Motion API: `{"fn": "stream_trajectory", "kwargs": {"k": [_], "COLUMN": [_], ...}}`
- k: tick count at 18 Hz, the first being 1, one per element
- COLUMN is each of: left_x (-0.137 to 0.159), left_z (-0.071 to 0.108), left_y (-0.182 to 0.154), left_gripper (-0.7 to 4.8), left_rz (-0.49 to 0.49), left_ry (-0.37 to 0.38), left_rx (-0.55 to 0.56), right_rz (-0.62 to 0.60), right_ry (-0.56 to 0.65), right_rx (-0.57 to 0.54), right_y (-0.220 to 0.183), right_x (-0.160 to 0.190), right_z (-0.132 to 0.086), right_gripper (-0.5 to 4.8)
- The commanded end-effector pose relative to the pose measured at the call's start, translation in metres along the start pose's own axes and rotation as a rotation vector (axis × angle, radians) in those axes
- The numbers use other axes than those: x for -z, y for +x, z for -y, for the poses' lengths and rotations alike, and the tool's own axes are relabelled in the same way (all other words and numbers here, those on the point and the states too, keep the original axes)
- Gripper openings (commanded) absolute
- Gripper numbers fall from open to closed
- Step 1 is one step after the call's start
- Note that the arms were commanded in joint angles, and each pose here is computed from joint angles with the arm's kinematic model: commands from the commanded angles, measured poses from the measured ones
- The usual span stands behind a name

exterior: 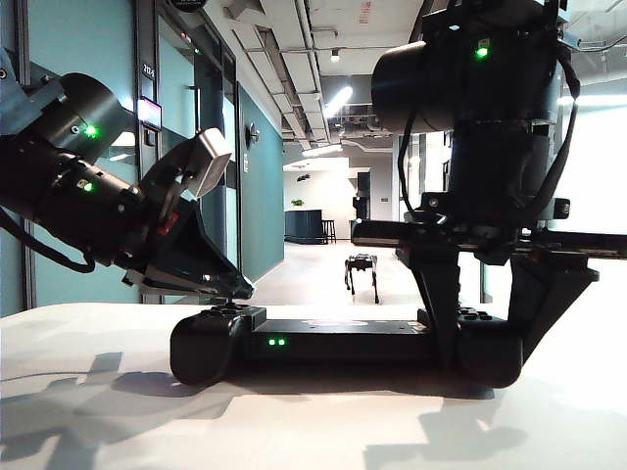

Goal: Push the left joystick on the remote control sitting on the white table forward to make the robot dog walk in a straight line until it approaches the door.

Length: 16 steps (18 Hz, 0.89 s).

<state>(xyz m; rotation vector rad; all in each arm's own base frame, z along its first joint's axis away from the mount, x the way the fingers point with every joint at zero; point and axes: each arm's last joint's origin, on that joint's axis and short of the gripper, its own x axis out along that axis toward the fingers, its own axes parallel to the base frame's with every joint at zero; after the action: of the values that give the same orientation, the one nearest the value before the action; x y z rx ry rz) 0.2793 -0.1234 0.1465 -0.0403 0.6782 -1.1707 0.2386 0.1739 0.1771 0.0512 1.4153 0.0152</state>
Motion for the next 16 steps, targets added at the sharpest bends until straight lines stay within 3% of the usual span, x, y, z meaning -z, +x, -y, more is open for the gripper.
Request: {"fn": "stream_trajectory", "kwargs": {"k": [1,5,8,11,13,16], "left_x": [-0.017,-0.039,-0.06,-0.081,-0.089,-0.093], "left_z": [0.005,0.019,0.041,0.079,0.107,0.135], "left_y": [-0.006,-0.023,-0.05,-0.092,-0.122,-0.152], "left_gripper": [-0.05,-0.05,-0.05,-0.05,-0.05,-0.05], "left_rz": [0.098,0.162,0.247,0.353,0.378,0.392], "left_ry": [0.019,0.039,0.046,0.077,0.084,0.068], "left_rx": [0.044,0.02,-0.109,-0.246,-0.315,-0.423], "right_rz": [-0.008,-0.006,0.017,0.046,0.054,0.049], "right_ry": [-0.006,-0.01,-0.028,-0.03,-0.033,-0.07], "right_rx": [-0.004,-0.002,0.018,0.034,0.026,0.028], "right_y": [0.0,0.0,0.0,0.0,0.0,0.0], "right_x": [0.001,0.001,0.0,-0.002,-0.003,-0.003], "right_z": [0.0,0.0,0.0,0.0,-0.001,0.0], "right_gripper": [1.56,1.56,1.56,1.56,1.56,1.6]}}
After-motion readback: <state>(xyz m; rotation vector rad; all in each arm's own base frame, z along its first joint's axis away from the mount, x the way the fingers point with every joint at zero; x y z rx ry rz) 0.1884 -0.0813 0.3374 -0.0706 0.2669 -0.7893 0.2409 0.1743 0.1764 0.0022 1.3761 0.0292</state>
